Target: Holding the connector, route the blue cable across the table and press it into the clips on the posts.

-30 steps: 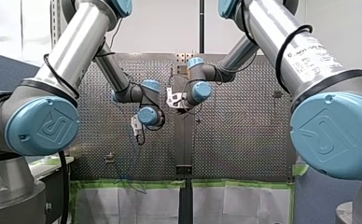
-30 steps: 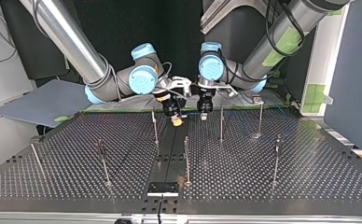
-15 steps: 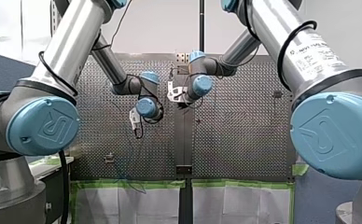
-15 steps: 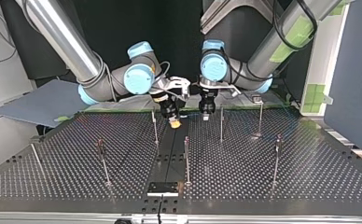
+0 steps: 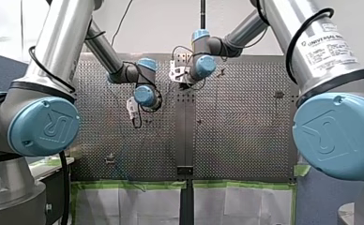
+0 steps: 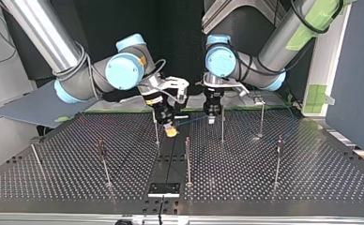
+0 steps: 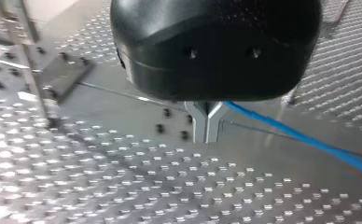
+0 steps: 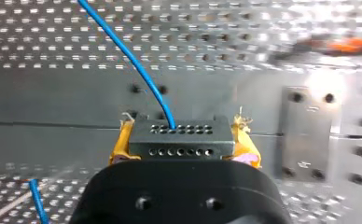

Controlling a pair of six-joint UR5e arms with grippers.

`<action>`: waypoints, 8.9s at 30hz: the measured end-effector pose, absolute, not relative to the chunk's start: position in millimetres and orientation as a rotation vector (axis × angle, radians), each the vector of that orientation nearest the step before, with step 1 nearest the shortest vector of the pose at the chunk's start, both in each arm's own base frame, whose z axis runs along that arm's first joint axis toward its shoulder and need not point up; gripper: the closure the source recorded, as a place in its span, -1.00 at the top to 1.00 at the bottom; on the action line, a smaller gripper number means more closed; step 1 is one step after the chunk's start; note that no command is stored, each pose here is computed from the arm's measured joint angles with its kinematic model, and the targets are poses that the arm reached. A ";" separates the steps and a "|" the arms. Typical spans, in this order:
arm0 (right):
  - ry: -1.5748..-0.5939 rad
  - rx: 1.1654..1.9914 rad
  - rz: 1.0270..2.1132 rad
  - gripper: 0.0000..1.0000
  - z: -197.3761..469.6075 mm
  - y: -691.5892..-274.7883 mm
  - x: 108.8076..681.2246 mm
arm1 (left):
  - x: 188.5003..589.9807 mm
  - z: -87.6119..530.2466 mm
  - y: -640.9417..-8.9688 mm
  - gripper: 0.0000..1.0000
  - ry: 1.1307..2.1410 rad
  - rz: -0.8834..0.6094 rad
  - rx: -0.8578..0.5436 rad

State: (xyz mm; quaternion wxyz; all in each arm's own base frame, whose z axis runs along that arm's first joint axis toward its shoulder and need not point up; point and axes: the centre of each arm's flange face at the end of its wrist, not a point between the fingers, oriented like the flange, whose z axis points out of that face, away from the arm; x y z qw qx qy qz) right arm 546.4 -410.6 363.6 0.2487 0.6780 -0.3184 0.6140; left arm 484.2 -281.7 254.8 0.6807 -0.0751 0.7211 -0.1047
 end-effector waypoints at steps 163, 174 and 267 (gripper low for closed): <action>-0.964 1.661 1.718 -1.00 453.1 -483.3 433.3 | 458.2 409.5 -420.9 1.00 1.528 -0.288 0.042; -0.965 1.658 1.715 -1.00 453.0 -484.8 431.7 | 493.3 411.8 -424.6 1.00 1.512 -0.261 0.007; -1.062 1.817 1.539 -1.00 236.7 -440.5 392.4 | 434.8 151.1 -414.7 -1.00 1.691 -0.338 0.080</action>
